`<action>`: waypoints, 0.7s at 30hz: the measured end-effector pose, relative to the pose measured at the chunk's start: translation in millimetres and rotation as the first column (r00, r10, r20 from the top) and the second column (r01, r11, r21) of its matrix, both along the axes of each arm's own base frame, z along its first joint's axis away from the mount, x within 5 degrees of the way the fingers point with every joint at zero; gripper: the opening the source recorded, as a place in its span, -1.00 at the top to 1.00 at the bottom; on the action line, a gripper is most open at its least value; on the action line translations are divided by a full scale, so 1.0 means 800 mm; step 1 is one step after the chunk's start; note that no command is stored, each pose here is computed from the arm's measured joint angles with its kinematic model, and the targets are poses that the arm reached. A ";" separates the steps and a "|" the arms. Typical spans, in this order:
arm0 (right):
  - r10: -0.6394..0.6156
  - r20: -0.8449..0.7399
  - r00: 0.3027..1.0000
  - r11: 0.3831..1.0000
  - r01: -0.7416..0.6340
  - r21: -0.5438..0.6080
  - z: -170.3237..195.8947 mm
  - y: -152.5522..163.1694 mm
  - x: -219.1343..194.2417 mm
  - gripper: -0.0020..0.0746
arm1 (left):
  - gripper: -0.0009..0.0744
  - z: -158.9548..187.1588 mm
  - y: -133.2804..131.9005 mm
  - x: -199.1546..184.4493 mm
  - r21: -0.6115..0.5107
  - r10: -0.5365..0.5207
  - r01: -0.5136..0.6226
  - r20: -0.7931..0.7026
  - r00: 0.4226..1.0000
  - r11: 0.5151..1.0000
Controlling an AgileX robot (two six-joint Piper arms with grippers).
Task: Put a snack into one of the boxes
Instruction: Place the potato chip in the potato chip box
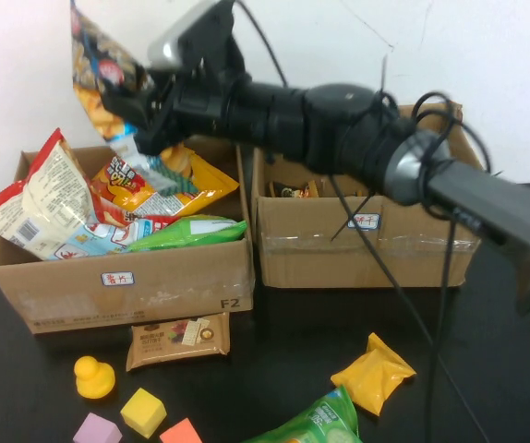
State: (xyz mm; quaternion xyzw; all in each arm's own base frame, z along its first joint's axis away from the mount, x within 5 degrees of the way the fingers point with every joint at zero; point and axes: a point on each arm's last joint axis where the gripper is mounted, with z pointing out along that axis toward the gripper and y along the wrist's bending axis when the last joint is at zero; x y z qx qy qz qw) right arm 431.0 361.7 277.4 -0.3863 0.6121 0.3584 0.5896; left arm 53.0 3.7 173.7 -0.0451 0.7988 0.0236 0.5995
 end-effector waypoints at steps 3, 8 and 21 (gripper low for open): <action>-0.015 0.019 1.000 0.999 0.016 -0.042 -0.027 0.005 0.010 0.08 | 0.98 0.000 0.000 0.000 0.000 0.000 0.000 0.000 1.000 1.000; -0.072 0.031 0.997 0.993 0.075 -0.096 -0.062 0.007 0.024 0.08 | 0.98 0.000 0.000 0.000 0.000 0.000 0.000 0.000 1.000 1.000; -0.066 0.175 0.982 0.947 0.118 -0.300 -0.108 0.012 0.029 0.10 | 0.98 0.000 0.000 0.000 0.000 0.000 0.000 0.000 1.000 1.000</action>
